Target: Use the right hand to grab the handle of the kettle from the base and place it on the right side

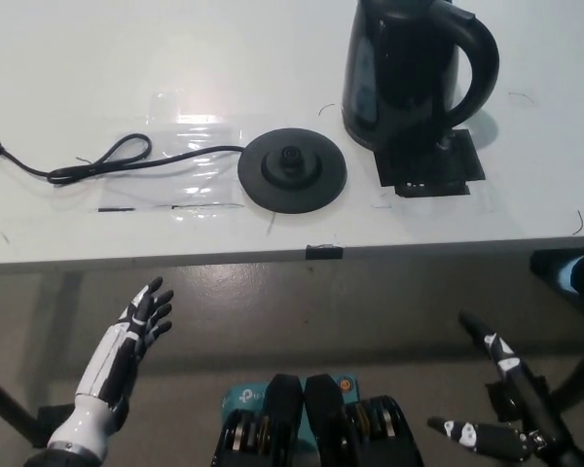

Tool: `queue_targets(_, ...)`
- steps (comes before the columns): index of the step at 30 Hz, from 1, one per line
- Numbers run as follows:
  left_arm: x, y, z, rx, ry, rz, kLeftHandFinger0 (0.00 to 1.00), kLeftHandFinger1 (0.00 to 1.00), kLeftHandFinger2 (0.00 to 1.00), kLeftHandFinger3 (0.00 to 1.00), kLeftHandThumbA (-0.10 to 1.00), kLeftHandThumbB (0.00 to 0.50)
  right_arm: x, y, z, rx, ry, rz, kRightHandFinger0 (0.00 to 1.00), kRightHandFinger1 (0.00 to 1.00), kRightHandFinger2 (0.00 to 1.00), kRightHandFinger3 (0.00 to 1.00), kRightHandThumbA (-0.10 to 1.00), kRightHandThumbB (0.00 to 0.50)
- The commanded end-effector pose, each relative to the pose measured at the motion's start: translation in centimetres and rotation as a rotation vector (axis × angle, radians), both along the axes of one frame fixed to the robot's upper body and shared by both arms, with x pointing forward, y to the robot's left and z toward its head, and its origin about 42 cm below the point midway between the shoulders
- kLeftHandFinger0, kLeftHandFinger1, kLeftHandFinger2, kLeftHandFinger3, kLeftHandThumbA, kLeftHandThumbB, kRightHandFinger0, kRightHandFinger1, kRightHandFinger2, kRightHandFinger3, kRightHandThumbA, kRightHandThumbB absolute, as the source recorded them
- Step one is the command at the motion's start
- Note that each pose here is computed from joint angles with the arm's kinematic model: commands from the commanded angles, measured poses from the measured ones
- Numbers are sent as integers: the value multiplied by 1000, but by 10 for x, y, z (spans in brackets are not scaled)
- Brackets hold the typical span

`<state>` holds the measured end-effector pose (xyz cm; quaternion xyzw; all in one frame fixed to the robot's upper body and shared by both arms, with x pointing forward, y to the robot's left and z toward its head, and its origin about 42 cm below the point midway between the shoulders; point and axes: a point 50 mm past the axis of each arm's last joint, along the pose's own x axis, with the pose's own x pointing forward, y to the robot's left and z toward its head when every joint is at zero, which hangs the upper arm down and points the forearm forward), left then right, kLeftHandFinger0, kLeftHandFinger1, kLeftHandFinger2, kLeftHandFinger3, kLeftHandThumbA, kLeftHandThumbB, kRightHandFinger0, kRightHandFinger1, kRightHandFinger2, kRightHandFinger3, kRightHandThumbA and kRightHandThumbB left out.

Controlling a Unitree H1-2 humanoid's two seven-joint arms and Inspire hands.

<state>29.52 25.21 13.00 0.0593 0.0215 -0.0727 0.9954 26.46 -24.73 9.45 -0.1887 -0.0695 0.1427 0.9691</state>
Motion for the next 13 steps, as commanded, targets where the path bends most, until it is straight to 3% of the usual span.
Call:
queue_targets(1,-2,1,5,33,-38,-41,1000,1000,1000,1000,926,10,-3,-1,3,-26,-17,37,1000,1000,1000,1000,955,343)
queue_targets(13,-8,3,-4,35,-17,-39,1000,1000,1000,1000,905,34,-9,-2,-1,-38,20,32,1000,1000,1000,1000,968,358)
